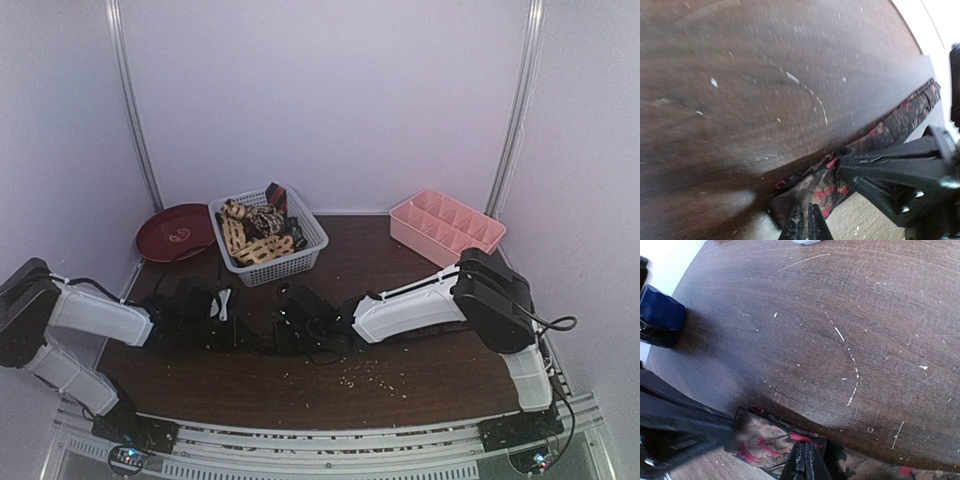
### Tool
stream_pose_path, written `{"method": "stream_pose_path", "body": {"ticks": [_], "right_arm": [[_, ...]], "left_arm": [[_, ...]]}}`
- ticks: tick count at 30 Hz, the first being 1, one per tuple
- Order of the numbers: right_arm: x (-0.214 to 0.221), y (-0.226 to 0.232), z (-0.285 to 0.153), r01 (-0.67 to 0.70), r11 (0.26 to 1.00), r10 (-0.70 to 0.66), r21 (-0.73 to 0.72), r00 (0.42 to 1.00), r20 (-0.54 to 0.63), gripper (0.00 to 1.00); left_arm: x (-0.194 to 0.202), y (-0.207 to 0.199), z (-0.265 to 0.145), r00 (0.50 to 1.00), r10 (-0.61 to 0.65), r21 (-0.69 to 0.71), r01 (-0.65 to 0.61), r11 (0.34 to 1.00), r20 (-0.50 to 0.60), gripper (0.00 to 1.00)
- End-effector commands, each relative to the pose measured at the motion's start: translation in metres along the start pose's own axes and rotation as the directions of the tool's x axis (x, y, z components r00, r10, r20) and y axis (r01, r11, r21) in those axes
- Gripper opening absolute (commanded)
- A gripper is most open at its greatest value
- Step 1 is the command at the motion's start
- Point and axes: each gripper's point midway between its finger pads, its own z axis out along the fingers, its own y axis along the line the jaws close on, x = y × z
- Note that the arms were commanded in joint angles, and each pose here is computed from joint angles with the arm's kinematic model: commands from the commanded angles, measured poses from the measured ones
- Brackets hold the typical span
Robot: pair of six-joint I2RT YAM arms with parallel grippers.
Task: Roll the ties
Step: Roll the tie at the center of the board.
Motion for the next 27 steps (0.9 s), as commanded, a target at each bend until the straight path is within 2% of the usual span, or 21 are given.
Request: {"method": "stream_pose_path", "body": {"ticks": [1,6,27], "right_arm": [[0.018,-0.019,0.004,0.022,0.998,-0.020,0.064,0.999,-0.035,0.04],[0.017,-0.018,0.002,0.012,0.999,-0.011,0.049,1.000,-0.024,0.03],[0.016,-0.016,-0.001,0.013,1.000,-0.013,0.020,1.000,-0.006,0.03]], "left_arm": [[-0.024,0.005,-0.020,0.996,0.000,-0.115,0.010,0.993,0.086,0.07],[-0.015,0.024,-0.028,0.996,-0.015,-0.189,0.031,0.982,0.089,0.02],[0.014,0.016,0.012,0.999,-0.028,-0.039,0.027,0.999,-0.025,0.00]]}}
